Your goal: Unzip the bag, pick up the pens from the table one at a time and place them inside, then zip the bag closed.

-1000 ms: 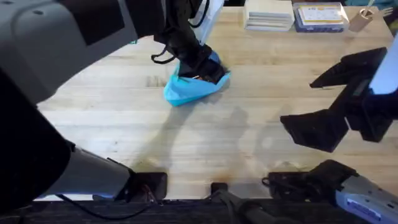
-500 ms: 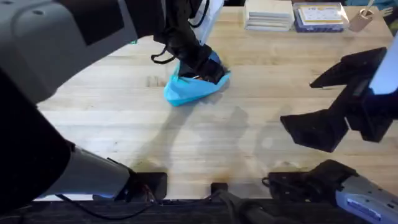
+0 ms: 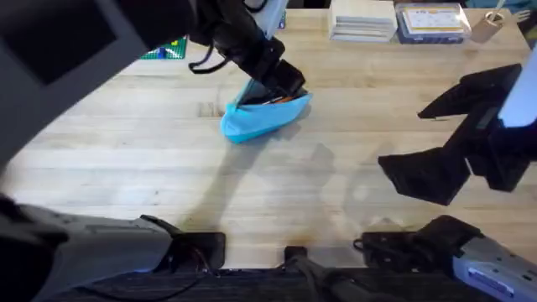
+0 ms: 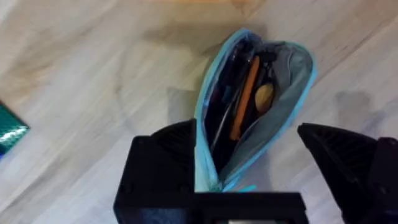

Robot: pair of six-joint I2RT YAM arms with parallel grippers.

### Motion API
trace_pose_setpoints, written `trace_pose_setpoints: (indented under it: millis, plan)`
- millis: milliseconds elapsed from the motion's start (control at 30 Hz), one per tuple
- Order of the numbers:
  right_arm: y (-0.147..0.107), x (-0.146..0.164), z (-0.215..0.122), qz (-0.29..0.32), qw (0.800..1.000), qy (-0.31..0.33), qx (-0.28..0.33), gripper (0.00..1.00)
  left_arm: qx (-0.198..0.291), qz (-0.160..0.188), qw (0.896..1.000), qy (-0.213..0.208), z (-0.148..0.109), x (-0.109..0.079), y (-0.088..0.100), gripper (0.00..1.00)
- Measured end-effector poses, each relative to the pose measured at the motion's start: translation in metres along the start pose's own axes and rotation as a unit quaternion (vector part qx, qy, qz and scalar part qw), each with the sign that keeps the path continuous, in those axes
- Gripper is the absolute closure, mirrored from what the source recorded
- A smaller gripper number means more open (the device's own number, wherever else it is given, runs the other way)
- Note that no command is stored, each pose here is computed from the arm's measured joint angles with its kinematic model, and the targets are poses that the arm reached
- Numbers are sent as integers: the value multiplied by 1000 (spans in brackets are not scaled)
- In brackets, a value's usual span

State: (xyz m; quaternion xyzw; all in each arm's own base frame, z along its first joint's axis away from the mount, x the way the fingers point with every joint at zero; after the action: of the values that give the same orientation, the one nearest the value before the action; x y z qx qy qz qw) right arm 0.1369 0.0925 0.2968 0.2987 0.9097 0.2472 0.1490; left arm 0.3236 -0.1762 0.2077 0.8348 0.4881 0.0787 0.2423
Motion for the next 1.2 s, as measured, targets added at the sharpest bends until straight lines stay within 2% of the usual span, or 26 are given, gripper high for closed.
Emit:
trace_pose_setpoints:
  millis: [133, 300, 467, 667, 1200]
  plan:
    - [0, 0, 0, 0, 1000, 0, 0, 4, -45, 6, 999, 8, -32, -3, 8, 4]
    - [0, 0, 0, 0, 1000, 0, 0, 4, -74, 9, 997, 14, -63, -5, 6, 5]
    - [0, 0, 0, 0, 1000, 0, 0, 6, -85, 11, 996, 17, -84, -8, -2, 5]
    - [0, 0, 0, 0, 1000, 0, 0, 5, -84, 6, 996, 34, -108, -5, -20, 6]
    - [3, -1, 0, -1, 1000, -2, -6, 5, -114, -90, 985, 94, -169, 35, -62, 6]
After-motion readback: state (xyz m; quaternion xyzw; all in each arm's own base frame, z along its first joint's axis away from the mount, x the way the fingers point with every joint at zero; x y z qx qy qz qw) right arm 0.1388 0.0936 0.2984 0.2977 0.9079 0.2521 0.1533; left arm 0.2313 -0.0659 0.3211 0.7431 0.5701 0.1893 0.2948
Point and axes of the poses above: each hand's point on the last joint's axis, 136 mm out from that joint toward the fingers, its own z axis out along the fingers, its own x axis along the line the jaws close on, y = z × x, the point moved 4 cm from there along -z, back along the fingers, and after that the axes turned 12 degrees about -z, right-handed, at the moved point
